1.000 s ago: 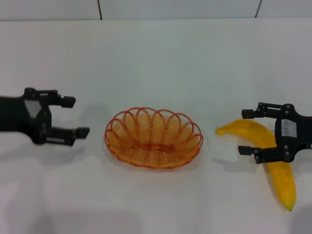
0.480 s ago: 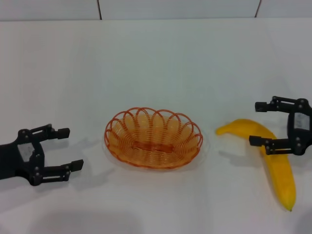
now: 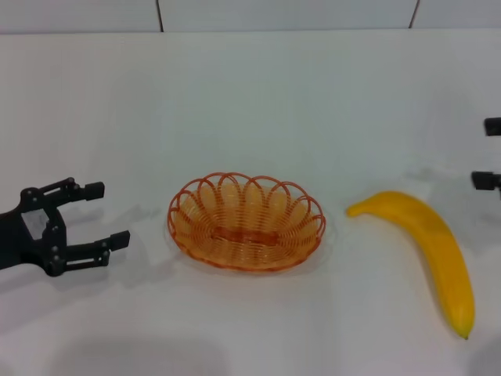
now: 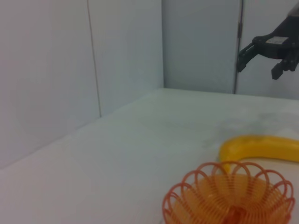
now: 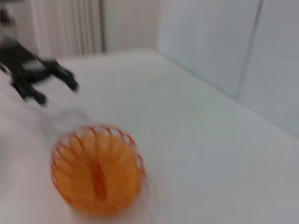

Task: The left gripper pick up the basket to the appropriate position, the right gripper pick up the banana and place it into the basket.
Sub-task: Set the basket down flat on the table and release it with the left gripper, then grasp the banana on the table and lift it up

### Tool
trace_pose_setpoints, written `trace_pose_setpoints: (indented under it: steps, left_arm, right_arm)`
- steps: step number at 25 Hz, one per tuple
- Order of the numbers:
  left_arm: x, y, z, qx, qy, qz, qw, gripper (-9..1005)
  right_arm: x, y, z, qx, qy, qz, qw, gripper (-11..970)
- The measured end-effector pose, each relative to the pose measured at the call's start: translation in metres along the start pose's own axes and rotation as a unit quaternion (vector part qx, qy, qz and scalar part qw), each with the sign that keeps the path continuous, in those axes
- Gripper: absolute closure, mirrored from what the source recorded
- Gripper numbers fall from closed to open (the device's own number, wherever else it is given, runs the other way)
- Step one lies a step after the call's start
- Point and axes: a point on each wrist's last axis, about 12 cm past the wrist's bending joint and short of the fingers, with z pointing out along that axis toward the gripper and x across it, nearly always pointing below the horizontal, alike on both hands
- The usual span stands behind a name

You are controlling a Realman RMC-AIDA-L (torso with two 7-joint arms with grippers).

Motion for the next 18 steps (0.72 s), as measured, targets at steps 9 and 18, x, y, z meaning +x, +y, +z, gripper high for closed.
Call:
trace_pose_setpoints:
  steps: [9,18]
  left_arm:
    - [-0.008,0.007,0.004,-0.003,-0.014,0.01,1.0,130]
    - [-0.008,0.008,0.002,-0.016,-0.026,0.004,1.0,130]
  right_arm:
    - [-0.014,-0.007,0.019,-0.016,0.198,0.094,0.976,98]
    - [-0.017,0.002,0.051,-0.073,0.191,0.115,0.972,98]
